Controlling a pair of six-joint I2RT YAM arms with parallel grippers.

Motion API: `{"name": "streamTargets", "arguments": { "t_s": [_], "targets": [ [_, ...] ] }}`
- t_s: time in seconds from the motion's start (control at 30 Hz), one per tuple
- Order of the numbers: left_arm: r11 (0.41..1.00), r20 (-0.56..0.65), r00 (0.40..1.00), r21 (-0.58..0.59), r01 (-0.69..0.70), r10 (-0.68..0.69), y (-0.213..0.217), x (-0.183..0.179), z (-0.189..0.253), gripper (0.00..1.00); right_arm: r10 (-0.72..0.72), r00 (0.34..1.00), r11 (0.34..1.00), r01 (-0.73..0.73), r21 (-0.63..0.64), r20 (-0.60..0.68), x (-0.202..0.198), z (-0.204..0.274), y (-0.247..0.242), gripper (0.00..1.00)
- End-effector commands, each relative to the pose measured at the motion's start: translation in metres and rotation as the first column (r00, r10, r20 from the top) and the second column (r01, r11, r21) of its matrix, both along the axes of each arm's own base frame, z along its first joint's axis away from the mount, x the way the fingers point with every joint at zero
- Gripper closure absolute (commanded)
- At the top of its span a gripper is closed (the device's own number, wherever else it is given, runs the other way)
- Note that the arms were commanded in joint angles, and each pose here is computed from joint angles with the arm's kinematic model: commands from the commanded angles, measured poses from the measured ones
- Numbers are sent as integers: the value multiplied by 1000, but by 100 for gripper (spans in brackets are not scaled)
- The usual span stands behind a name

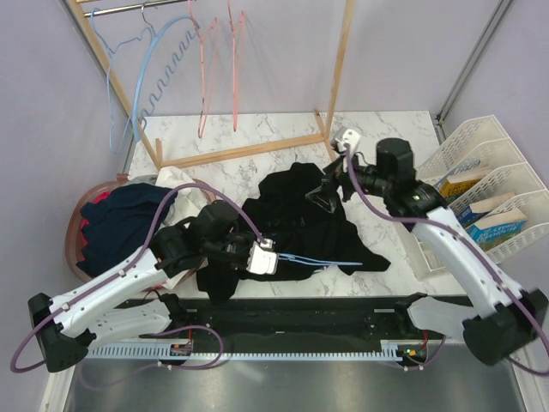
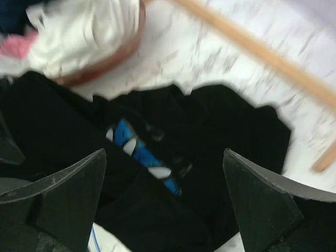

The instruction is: Place the t-shirt on the hanger

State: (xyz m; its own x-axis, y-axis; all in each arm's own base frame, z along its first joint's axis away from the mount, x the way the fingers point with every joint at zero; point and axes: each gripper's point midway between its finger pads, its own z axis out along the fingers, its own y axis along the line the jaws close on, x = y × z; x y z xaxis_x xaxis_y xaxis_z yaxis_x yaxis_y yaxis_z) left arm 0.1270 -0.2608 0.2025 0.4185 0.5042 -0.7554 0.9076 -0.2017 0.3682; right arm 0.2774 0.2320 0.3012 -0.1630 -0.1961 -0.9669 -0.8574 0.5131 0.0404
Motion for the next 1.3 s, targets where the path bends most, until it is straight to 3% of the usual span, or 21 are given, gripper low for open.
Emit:
{"name": "streamTargets", "arguments": {
  "t_s": [0.0,0.2,0.63,0.73,0.77,0.83,0.97,1.0,1.13,1.27],
  "targets": [
    [992,143,982,-30,126,-120,-8,-5,18,98,36,935,979,-104,-175,-352,-13,-92,3,2],
    [987,174,973,-20,157,-151,-13,-12,22,98,-4,926,926,-140,-351,-378,-23,-137,25,2],
    [993,167,979,-25,119,-113,-12,-9,26,98,-106,924,827,-123,-549,-367,-23,-197,23,5],
    [994,158,982,-29,106,-101,-12,-8,27,98,-128,927,808,-109,-579,-353,-19,-206,18,19],
    [995,147,985,-28,91,-86,-12,-8,27,98,-145,931,800,-89,-593,-335,-15,-207,15,33],
    [998,147,988,-23,55,-51,-10,-3,28,98,-169,935,791,-60,-609,-312,-11,-205,10,46],
    [997,121,990,-26,-68,71,1,6,27,98,-244,930,791,28,-611,-273,-1,-191,-15,91],
    [992,123,985,-28,-122,125,6,13,28,98,-256,927,795,40,-605,-275,0,-188,-20,98],
    [957,49,958,-76,-278,282,17,21,35,98,-325,906,806,116,-581,-269,10,-177,-51,100],
    [948,46,951,-107,-299,305,24,23,40,98,-322,906,828,129,-545,-275,10,-167,-58,100]
  ]
}}
